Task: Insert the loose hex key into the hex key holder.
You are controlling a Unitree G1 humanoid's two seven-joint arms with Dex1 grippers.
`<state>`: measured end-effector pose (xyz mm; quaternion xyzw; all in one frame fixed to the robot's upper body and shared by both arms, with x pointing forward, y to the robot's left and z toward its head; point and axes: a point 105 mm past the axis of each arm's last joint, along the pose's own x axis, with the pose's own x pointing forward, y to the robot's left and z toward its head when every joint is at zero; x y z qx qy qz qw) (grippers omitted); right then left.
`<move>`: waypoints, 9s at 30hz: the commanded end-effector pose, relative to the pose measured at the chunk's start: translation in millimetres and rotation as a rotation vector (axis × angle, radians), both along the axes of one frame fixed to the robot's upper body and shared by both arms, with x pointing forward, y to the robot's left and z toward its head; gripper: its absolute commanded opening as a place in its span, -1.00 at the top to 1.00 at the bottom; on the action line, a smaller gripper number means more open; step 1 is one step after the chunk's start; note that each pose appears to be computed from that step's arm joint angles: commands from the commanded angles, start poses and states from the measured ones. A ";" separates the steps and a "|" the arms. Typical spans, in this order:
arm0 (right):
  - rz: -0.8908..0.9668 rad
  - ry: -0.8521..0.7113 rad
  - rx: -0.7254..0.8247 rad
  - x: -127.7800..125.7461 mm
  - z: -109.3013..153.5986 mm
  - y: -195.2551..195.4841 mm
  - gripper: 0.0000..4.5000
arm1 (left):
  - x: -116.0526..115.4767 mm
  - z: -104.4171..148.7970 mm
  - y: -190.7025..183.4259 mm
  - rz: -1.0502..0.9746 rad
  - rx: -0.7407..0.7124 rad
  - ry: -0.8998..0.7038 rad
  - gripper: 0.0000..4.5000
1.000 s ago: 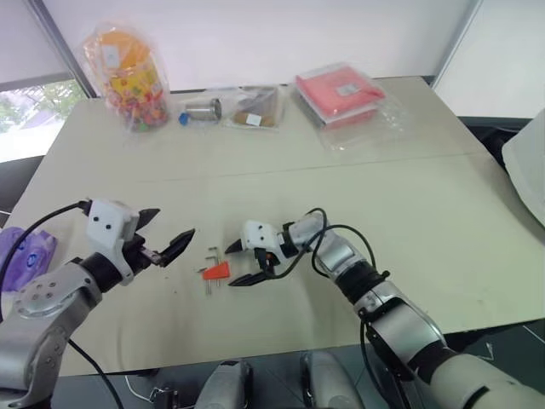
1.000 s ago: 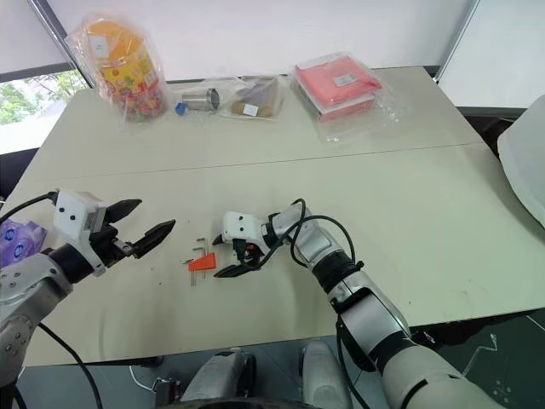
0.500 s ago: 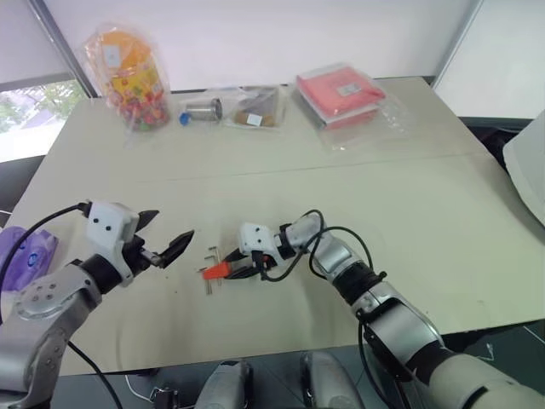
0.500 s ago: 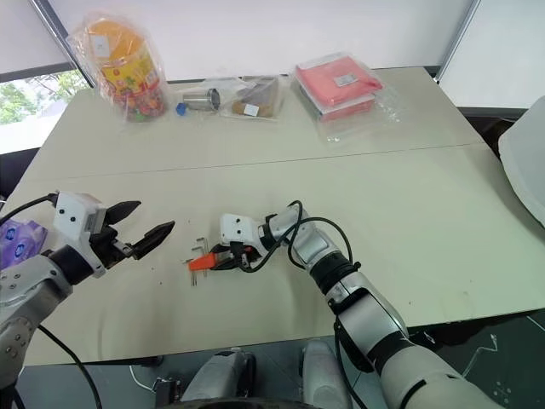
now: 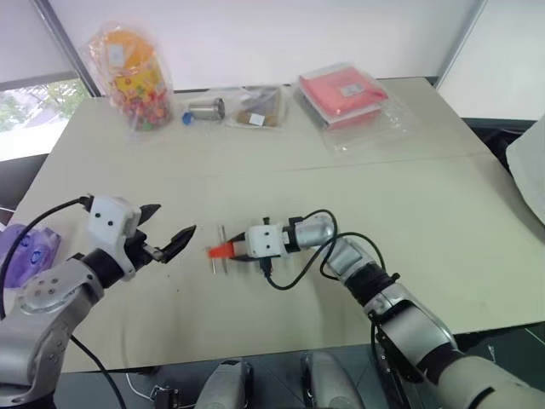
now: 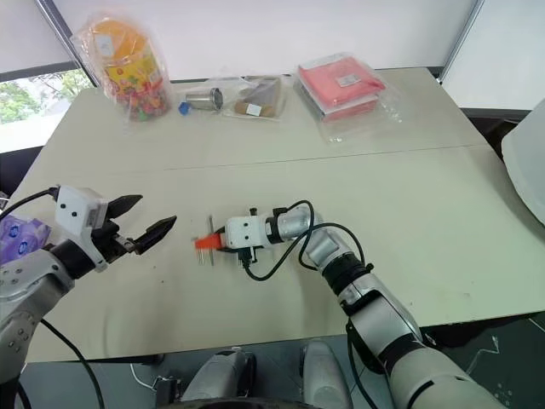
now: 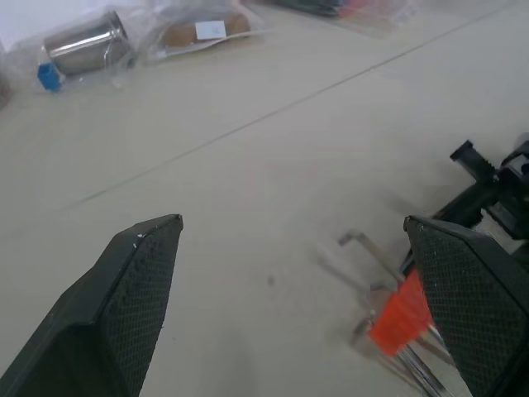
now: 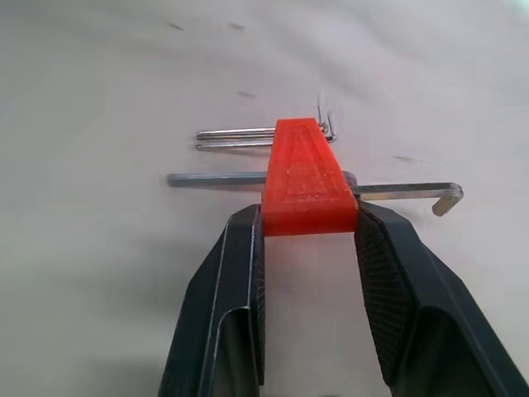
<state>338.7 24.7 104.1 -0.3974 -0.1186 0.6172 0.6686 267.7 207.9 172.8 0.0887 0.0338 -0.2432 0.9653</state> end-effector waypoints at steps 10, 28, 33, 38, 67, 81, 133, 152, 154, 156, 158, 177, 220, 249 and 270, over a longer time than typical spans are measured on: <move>-0.076 -0.762 0.217 20.3 85.6 7.0 0.56 | 19.6 27.2 -0.9 -0.041 -0.009 -0.089 -1.00; 0.017 -1.150 0.434 -8.2 144.2 -10.7 0.56 | 19.7 80.4 -30.6 -0.392 -0.265 -0.008 -1.00; 0.084 -1.161 0.430 -18.2 146.8 -10.9 0.56 | 21.1 80.0 -40.7 -0.448 -0.240 0.007 -1.00; 0.125 -1.153 0.423 -23.3 145.2 -9.6 0.56 | 24.2 73.2 -47.8 -0.476 -0.172 0.001 -1.00; 0.180 -1.053 0.350 -24.4 135.0 -7.1 0.56 | 23.6 69.7 -53.0 -0.515 -0.068 -0.090 0.52; 0.168 -1.046 0.362 -22.9 139.7 -6.5 0.56 | 22.3 64.1 -54.5 -0.509 -0.066 -0.067 0.95; -0.594 0.570 -0.079 -26.7 47.0 -141.0 -0.74 | 22.9 56.8 -63.3 -0.509 -0.085 -0.074 0.95; -0.661 0.564 -0.157 -4.8 24.2 -158.5 -0.74 | 21.5 55.7 -61.6 -0.484 -0.075 -0.077 0.95; -0.649 0.560 -0.177 -5.8 22.4 -159.5 -0.74 | 21.4 55.6 -61.3 -0.481 -0.075 -0.078 0.95; -0.639 0.563 -0.187 -7.5 21.2 -159.2 -0.74 | 21.4 55.6 -61.2 -0.477 -0.075 -0.079 0.95; -0.642 0.559 -0.190 -6.1 19.7 -158.7 -0.74 | 21.7 55.6 -60.7 -0.473 -0.075 -0.081 0.95; -0.586 0.438 -0.078 2.4 29.3 -135.6 0.99 | 23.3 56.1 -58.1 -0.446 -0.076 -0.091 0.95; -0.067 0.245 1.060 -26.8 189.1 5.6 0.99 | 54.1 81.2 -64.2 -0.448 -0.123 -0.156 0.95; -0.113 0.262 1.036 -16.5 165.3 15.8 0.99 | 48.2 83.3 -67.8 -0.455 -0.142 -0.161 0.95; -0.147 0.241 1.059 -10.2 164.1 12.2 0.99 | 46.9 85.3 -68.0 -0.453 -0.193 -0.144 0.95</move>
